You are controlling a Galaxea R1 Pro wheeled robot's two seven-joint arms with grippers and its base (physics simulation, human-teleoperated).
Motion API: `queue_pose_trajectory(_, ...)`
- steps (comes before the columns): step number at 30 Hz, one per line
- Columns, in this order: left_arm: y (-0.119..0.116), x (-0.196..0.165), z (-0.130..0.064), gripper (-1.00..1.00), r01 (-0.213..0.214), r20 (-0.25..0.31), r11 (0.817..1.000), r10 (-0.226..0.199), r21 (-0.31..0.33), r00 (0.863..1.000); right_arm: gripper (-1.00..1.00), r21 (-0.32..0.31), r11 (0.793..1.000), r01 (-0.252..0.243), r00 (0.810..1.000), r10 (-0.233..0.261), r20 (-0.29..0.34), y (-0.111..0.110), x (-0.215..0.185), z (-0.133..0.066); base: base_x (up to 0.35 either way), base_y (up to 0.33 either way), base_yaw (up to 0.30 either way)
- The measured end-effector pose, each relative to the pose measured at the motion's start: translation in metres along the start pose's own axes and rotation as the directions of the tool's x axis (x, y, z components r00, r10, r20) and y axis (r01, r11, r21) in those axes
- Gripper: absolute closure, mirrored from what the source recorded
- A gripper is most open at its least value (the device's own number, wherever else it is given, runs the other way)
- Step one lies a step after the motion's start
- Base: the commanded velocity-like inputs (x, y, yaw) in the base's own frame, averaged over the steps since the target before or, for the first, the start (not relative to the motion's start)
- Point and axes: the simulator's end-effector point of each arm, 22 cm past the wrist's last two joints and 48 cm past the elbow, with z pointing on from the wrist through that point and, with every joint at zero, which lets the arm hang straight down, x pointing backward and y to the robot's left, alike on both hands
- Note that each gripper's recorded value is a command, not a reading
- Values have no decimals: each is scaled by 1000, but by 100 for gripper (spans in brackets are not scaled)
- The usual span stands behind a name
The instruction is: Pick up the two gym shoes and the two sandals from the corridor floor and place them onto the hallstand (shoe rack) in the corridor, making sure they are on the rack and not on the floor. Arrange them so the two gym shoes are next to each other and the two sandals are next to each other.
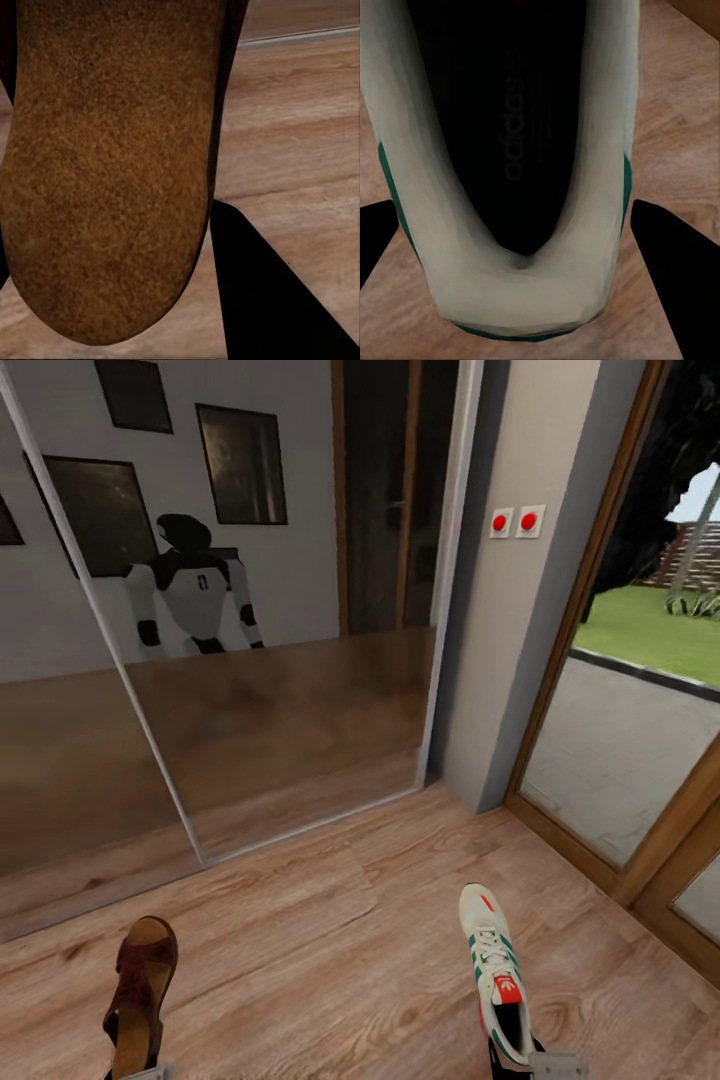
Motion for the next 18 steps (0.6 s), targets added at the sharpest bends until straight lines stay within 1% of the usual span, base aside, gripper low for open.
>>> queue_pose_trajectory(2, 0, 0, 0, 100, 0, 1, 1000, 0, 0, 1000, 100, 0, 1000, 0, 1000, 0, 0, 0, 0, 0, -39, 3, 279)
queue_pose_trajectory(4, 0, 0, 0, 100, 0, 2, 1000, 0, 0, 1000, 100, 0, 1000, 0, 1000, 0, 0, 0, 0, 0, -182, 45, 279)
queue_pose_trajectory(11, 1, 0, 0, 100, -1, 0, 1000, 1, -2, 1000, 100, 0, 1000, 0, 1000, 0, -1, 0, 0, 0, -274, 99, 279)
queue_pose_trajectory(14, 1, 0, 0, 100, 0, 0, 1000, 0, -2, 1000, 100, 0, 1000, 0, 1000, 0, 0, 0, 0, 0, -104, 48, 279)
queue_pose_trajectory(18, 1, -1, 0, 100, -1, 2, 1000, 1, -1, 1000, 100, 0, 1000, 0, 1000, 0, 0, 0, 0, 0, -16, 7, 279)
